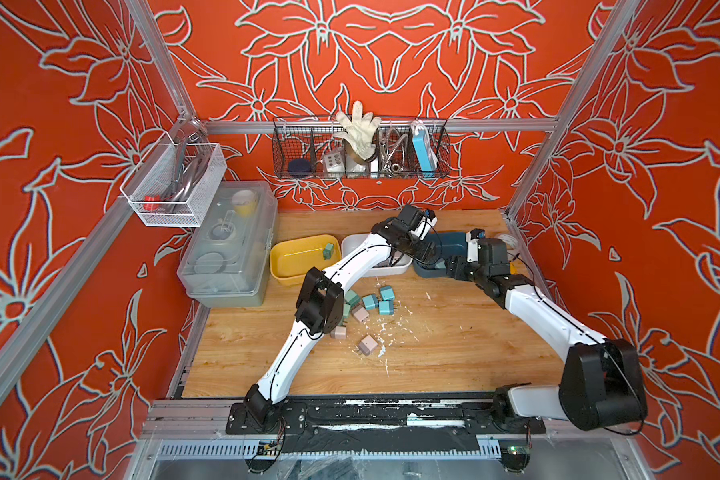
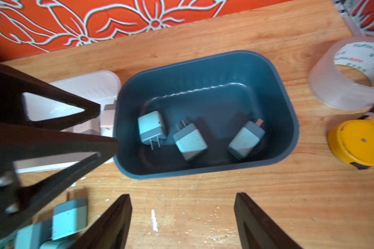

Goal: Place the plugs by color into the storage box
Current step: Place the plug in the storage box.

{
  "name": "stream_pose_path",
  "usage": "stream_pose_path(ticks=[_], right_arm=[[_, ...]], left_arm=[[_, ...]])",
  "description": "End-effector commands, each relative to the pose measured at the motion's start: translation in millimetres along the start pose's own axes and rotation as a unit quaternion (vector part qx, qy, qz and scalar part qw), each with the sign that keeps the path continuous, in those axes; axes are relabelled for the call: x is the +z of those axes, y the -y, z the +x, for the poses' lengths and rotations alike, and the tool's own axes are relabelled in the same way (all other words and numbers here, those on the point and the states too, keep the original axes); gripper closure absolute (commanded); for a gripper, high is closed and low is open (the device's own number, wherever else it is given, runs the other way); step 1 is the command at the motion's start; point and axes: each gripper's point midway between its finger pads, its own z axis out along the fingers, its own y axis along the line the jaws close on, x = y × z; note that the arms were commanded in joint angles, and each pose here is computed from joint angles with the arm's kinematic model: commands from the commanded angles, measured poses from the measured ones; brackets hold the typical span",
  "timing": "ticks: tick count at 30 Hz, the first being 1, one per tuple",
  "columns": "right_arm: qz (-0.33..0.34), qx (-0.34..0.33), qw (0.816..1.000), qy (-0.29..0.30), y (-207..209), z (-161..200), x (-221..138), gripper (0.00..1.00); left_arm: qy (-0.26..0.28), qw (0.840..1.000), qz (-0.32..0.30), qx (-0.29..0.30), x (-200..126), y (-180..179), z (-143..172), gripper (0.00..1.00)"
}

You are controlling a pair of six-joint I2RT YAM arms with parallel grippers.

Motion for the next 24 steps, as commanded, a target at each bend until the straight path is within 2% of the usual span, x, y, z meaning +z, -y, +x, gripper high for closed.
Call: stream_pose_path(ticks=[1,11,24], right_arm=[[-0.042,0.013,0.999,-0.013,-17,-2,-12,0.21],[-0.088,0.016,0.996,-0.029,-43,21,-24,0.24],[-0.127,-0.023,0.991,-0.045,-97,51,-39,0.26]], left_arm=[[0.004,1.000,-0.015,-0.024,-30,2,-5,0.36],[-0.030,0.996,-0.036,-0.080,-77,3,36,0.38],[-0.034,0.991,-0.062,-0.117,-177,12,110,0.39]])
